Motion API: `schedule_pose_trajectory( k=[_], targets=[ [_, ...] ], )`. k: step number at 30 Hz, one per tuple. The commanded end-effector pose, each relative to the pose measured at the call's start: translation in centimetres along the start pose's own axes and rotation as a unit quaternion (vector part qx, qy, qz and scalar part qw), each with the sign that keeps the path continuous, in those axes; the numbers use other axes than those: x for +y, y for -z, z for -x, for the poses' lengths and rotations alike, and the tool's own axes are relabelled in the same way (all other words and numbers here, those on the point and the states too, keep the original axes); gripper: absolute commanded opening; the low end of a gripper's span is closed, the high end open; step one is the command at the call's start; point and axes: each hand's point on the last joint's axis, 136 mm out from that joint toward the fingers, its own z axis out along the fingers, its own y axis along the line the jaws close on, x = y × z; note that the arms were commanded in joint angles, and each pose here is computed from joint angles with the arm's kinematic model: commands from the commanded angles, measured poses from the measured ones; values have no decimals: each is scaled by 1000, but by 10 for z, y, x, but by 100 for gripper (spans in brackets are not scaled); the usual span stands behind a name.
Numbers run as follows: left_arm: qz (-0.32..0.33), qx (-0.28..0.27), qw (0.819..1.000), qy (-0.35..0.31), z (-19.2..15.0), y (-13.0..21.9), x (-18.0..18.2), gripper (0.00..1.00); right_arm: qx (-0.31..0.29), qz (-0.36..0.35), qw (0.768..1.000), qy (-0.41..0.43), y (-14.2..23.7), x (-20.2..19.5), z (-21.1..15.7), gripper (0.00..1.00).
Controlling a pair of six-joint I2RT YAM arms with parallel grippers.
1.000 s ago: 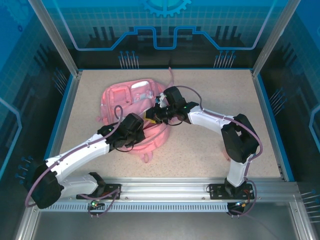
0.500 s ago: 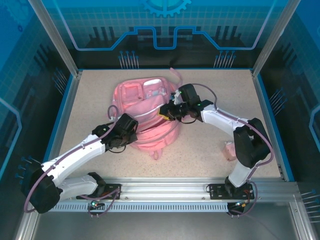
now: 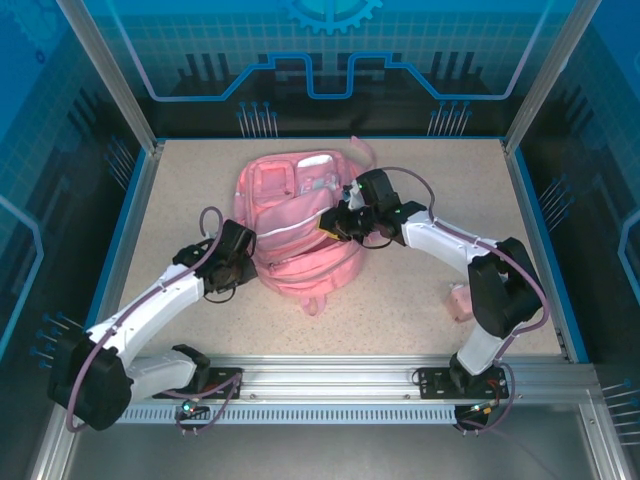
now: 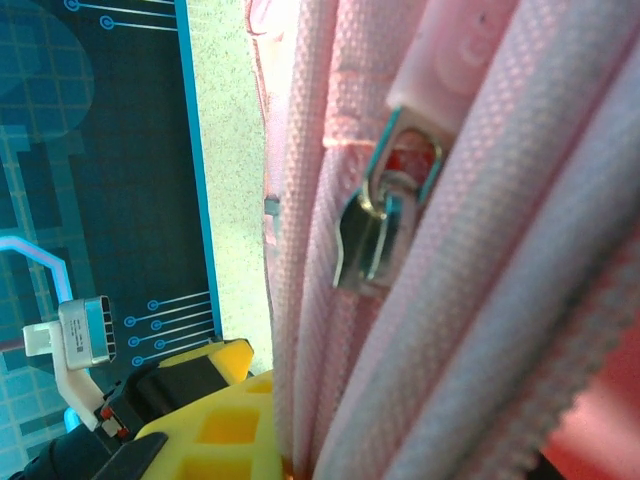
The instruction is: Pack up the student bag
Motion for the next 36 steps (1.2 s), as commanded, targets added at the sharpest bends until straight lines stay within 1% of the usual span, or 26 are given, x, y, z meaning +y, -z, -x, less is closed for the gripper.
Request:
schedule_pose_trajectory(
  k=[1,2,4,7,12,16,19,24,27,29,31,36],
  targets=[
    [-99,3,995,-30,4,17,-35,26,3,19,1000,22,-3,13,0,1],
    [-120,10,992,-35,1,20,-42,30,2,20,999,24,-2,15,2,1],
    [-151,25,987,-41,-4,21,-53,36,-1,26,999,26,2,21,4,1],
    [-183,47,981,-44,-14,18,-63,38,-7,40,999,33,10,32,8,1],
    [-205,67,975,-46,-26,9,-67,40,-9,67,997,41,21,49,10,1],
    [-203,78,975,-43,-32,1,-66,40,-2,80,996,35,21,52,9,1],
    [-206,74,975,-38,-29,-2,-69,40,1,83,996,32,20,52,7,0],
    [-211,56,975,-32,-20,-5,-74,34,2,84,996,32,21,52,6,0],
    [-188,56,980,-28,-18,-11,-70,31,0,84,996,33,23,52,6,0],
    [-160,57,985,-22,-18,-17,-61,29,-1,84,996,34,23,52,6,0],
    [-144,59,988,-20,-19,-21,-56,29,0,84,996,34,23,52,5,0],
    [-152,57,987,-6,-19,-25,-59,29,-1,83,996,32,23,51,6,0]
  ],
)
